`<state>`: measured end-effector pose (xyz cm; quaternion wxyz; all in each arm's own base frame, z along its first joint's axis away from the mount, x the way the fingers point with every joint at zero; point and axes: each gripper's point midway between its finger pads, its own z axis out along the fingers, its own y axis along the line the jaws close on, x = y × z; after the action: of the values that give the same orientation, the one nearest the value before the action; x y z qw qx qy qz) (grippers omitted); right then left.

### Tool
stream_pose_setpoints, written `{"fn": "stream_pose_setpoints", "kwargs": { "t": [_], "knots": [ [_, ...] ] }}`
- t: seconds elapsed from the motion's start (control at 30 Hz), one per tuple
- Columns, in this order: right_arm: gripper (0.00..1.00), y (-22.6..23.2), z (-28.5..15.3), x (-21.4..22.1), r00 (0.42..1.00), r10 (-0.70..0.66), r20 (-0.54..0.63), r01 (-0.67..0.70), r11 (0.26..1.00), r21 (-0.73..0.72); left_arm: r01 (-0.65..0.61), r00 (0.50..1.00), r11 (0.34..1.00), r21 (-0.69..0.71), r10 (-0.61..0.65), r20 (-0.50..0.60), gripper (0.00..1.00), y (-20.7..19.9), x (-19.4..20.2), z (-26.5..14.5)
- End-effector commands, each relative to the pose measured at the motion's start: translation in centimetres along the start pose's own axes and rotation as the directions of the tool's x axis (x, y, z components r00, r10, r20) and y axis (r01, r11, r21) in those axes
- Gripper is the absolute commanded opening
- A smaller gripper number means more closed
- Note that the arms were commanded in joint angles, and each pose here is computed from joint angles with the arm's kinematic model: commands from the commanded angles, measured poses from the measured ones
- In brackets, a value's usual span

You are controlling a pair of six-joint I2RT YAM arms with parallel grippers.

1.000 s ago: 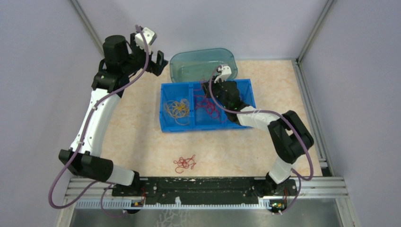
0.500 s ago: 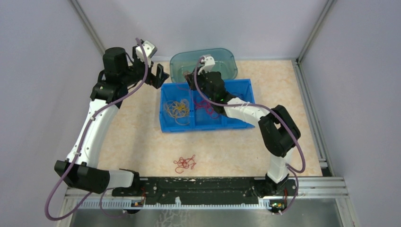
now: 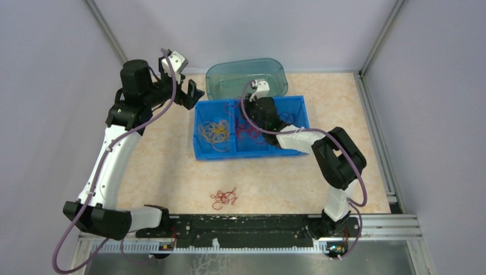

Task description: Untangle the cables

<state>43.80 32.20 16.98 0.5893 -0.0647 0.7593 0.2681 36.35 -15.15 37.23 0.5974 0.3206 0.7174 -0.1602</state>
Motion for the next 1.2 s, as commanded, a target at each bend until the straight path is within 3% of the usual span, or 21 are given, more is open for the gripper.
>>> {"fn": "stream_pose_setpoints", "kwargs": {
  "t": [0.0, 0.23, 0.47, 0.6, 0.73, 0.8, 1.0, 1.17],
  "knots": [
    [0.00, -1.5, -2.6, -5.2, 0.989, 0.026, 0.148, -0.031, 0.999, 0.030, 0.000, 0.999, 1.000, 0.025, -0.001, 0.042, 0.95, -0.6, -1.0, -0.4],
    [0.00, -3.9, -5.0, -6.5, 0.982, -0.020, 0.189, -0.007, 0.990, 0.143, 0.017, 0.999, 0.999, 0.031, -0.018, 0.047, 0.95, -0.8, -1.1, -0.3],
    [0.01, -2.3, -3.4, -4.0, 0.996, -0.055, 0.074, 0.046, 0.992, 0.119, 0.015, 0.999, 0.999, 0.030, -0.017, 0.049, 0.95, -0.8, -1.3, -0.4],
    [0.16, -2.2, -2.1, -0.3, 0.997, -0.077, -0.020, 0.079, 0.989, 0.127, 0.018, 0.999, 0.999, 0.034, -0.020, 0.044, 0.96, -0.9, -1.2, -0.4],
    [0.50, -2.5, -1.9, 0.0, 0.994, -0.088, -0.060, 0.096, 0.984, 0.152, 0.015, 0.999, 0.999, 0.037, -0.017, 0.040, 0.96, -0.9, -1.2, -0.5],
    [0.58, -2.5, -2.4, -1.1, 0.995, -0.091, -0.043, 0.097, 0.981, 0.166, 0.012, 0.999, 0.999, 0.039, -0.013, 0.040, 0.96, -0.9, -1.2, -0.5],
    [0.61, -0.9, -4.9, -5.7, 0.995, -0.096, 0.032, 0.091, 0.988, 0.123, 0.017, 0.999, 0.999, 0.046, -0.019, 0.035, 0.96, -1.0, -1.1, -0.4],
    [0.60, 2.4, -7.4, -5.6, 0.992, -0.123, 0.041, 0.124, 0.992, -0.011, 0.028, 0.999, 0.997, 0.066, -0.029, 0.018, 0.96, -1.5, -0.6, -0.5]
  ]
}}
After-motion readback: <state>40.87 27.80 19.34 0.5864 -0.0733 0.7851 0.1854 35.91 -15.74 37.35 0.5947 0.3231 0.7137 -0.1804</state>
